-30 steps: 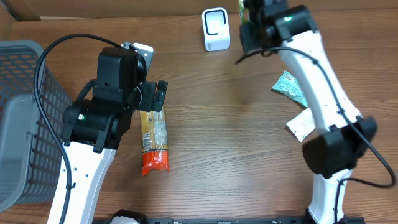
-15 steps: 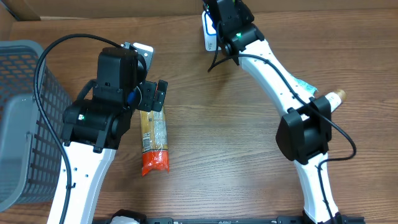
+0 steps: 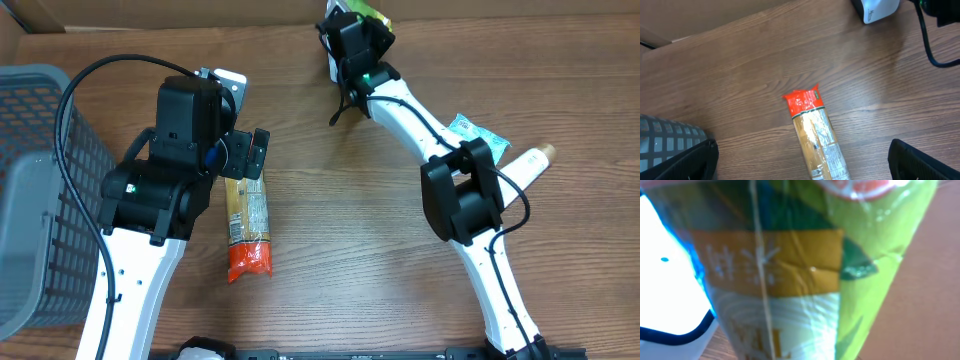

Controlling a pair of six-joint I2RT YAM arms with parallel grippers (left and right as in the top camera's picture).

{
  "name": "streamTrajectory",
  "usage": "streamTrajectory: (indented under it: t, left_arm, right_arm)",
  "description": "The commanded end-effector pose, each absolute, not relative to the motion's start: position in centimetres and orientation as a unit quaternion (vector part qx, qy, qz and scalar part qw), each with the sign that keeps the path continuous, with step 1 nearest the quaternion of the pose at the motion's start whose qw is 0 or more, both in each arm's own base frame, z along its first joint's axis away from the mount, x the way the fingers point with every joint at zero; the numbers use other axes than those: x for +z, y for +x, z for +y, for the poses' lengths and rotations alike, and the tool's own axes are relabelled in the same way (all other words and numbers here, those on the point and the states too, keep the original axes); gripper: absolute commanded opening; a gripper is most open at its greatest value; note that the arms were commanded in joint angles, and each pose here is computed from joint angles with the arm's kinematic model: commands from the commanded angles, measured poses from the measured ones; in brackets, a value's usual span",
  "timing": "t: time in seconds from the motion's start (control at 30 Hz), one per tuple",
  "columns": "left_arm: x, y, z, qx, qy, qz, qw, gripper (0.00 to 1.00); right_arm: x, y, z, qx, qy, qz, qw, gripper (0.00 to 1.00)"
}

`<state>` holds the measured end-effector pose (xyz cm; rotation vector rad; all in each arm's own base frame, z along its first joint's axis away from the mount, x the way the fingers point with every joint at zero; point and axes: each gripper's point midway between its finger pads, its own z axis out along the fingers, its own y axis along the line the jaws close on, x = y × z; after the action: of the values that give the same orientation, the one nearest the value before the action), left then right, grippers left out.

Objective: Scan the item barcode
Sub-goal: 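Hold the tea pouch up in front of the white scanner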

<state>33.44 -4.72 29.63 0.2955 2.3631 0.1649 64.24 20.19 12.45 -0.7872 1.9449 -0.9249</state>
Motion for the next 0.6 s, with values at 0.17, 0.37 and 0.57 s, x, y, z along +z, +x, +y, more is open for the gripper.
streamTrajectory:
  t: [0.17, 0.37, 0.57]
  left_arm:
    - [29.85, 33.59, -4.62, 0.071, 0.121, 0.918, 0.370, 1.00]
    - [29.85, 33.59, -4.62, 0.071, 0.121, 0.918, 0.370, 0.99]
    - [29.85, 33.58, -4.62, 0.071, 0.121, 0.918, 0.370, 1.00]
  right_arm:
    - [15.94, 64.58, 19.12, -0.396, -0.276, 0.763, 0.430, 0.04]
    - [15.99, 64.55, 19.02, -0.398, -0.274, 0.763, 0.430, 0.04]
    - [16.06, 64.47, 18.97, -0.404, -0.275, 0.761, 0.427, 0.03]
